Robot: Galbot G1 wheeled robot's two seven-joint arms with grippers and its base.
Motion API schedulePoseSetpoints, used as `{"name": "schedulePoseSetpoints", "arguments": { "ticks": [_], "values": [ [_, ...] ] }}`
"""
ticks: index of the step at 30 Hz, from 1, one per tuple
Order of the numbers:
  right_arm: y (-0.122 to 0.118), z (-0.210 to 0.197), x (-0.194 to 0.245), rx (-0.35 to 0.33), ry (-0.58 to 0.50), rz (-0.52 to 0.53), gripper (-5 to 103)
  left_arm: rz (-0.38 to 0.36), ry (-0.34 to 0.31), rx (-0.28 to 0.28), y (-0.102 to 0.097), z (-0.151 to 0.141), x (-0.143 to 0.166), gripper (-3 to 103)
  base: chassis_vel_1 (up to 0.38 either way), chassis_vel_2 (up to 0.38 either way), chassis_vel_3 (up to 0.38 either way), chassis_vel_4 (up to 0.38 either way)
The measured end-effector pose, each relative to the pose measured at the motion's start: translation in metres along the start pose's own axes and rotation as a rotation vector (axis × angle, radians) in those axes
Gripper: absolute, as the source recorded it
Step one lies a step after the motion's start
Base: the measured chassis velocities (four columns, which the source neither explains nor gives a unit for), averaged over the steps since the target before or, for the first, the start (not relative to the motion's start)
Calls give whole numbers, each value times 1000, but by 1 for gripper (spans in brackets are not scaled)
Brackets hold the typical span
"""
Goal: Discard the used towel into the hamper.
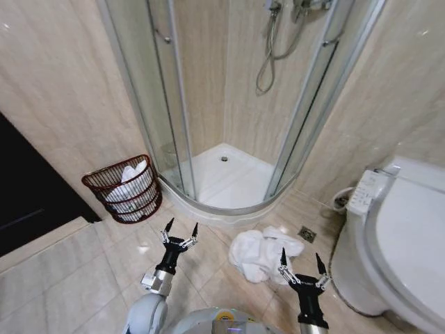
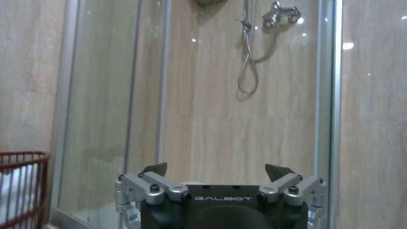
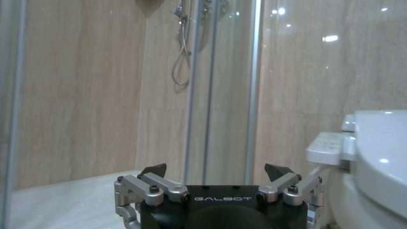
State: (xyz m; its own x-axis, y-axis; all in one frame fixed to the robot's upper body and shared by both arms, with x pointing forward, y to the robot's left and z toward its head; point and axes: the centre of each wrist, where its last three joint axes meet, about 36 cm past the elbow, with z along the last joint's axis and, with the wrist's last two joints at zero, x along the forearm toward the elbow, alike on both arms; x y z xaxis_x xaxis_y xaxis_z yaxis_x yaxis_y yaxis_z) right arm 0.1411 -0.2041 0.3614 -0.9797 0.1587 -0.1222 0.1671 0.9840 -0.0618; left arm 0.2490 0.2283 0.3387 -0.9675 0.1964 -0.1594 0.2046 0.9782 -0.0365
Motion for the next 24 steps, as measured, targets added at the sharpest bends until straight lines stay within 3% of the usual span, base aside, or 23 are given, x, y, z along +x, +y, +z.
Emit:
{"name": "schedulePoseSetpoints", "arguments": {
  "ticks": [13,24],
  "values": [
    [8,2,-9,-16,16,-2,100,-17,11,10,0,11,1,100,7,-16,-5,5],
    [-2,-3,-19,-30,31,11,100,-20,21,5,2,4,-4,100,0,0,0,0]
  ]
}}
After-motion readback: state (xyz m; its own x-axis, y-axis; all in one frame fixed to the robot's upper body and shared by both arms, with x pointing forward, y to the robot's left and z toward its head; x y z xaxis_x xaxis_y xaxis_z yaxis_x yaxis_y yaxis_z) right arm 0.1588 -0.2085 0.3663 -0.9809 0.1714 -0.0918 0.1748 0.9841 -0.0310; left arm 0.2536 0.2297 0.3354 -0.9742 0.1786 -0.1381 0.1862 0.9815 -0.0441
